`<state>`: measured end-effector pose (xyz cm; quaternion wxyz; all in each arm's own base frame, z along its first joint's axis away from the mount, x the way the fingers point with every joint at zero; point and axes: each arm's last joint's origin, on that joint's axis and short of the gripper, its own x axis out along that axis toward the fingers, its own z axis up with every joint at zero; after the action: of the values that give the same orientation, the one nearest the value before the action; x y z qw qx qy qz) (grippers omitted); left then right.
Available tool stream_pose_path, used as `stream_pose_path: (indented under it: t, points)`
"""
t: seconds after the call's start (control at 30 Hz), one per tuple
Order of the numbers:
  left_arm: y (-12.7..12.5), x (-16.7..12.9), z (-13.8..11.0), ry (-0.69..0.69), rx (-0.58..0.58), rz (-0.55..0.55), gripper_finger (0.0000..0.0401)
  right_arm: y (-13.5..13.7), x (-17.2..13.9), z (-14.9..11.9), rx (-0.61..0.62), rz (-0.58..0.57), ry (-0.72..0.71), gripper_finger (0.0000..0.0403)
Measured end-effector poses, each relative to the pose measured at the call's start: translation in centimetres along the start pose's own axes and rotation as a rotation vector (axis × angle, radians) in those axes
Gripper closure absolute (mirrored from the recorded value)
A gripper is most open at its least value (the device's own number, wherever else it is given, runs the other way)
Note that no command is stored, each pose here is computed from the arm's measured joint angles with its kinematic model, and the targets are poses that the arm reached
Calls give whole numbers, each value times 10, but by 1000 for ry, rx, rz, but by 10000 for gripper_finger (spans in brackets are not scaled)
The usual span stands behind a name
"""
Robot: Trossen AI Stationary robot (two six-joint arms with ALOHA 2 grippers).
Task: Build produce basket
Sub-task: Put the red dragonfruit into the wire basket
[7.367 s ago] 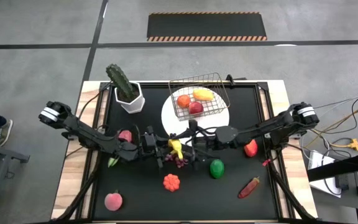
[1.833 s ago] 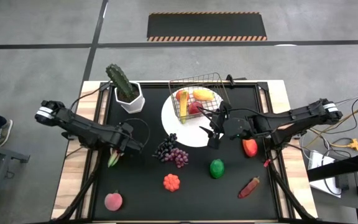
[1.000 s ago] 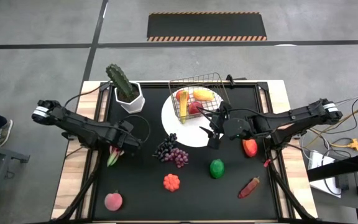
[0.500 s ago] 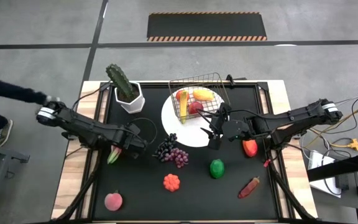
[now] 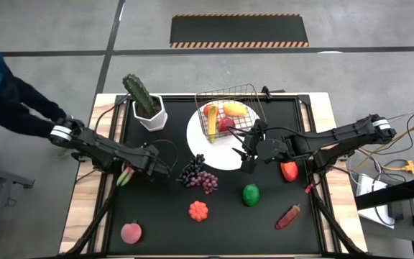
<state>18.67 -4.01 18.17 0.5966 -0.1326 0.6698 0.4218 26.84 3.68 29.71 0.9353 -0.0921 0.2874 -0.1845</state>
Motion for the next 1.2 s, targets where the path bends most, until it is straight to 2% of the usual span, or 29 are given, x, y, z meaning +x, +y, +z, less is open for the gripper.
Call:
stream_pose_path:
  t: [0.13,0.37,0.53,0.67,0.77,0.83,0.93,1.03,1.13,1.2]
  points:
    - [-1,2,0,-13,3,17,35,0,0,0,3,0,1,158]
    - [-1,1,1,-39,-22,13,126,0,0,0,11,0,1,158]
    - [-3,-19,5,-132,-51,-48,155,1,2,-4,11,0,12,158]
    - [-5,-52,8,-333,-66,-116,158,3,6,-11,21,9,7,158]
    - [-10,-79,8,-509,-36,-169,158,8,10,-16,17,81,-29,158]
    - [-17,-98,8,-647,15,-237,158,12,12,-18,15,155,-62,158]
    - [-34,-122,10,-857,114,-370,159,18,15,-19,25,324,-134,158]
    - [-49,-143,12,-1067,223,-495,159,23,15,-18,57,447,-248,154]
    - [-58,-154,14,-1237,319,-546,159,26,15,-19,73,524,-328,139]
    - [-61,-158,16,-1326,329,-562,159,26,16,-22,71,543,-332,127]
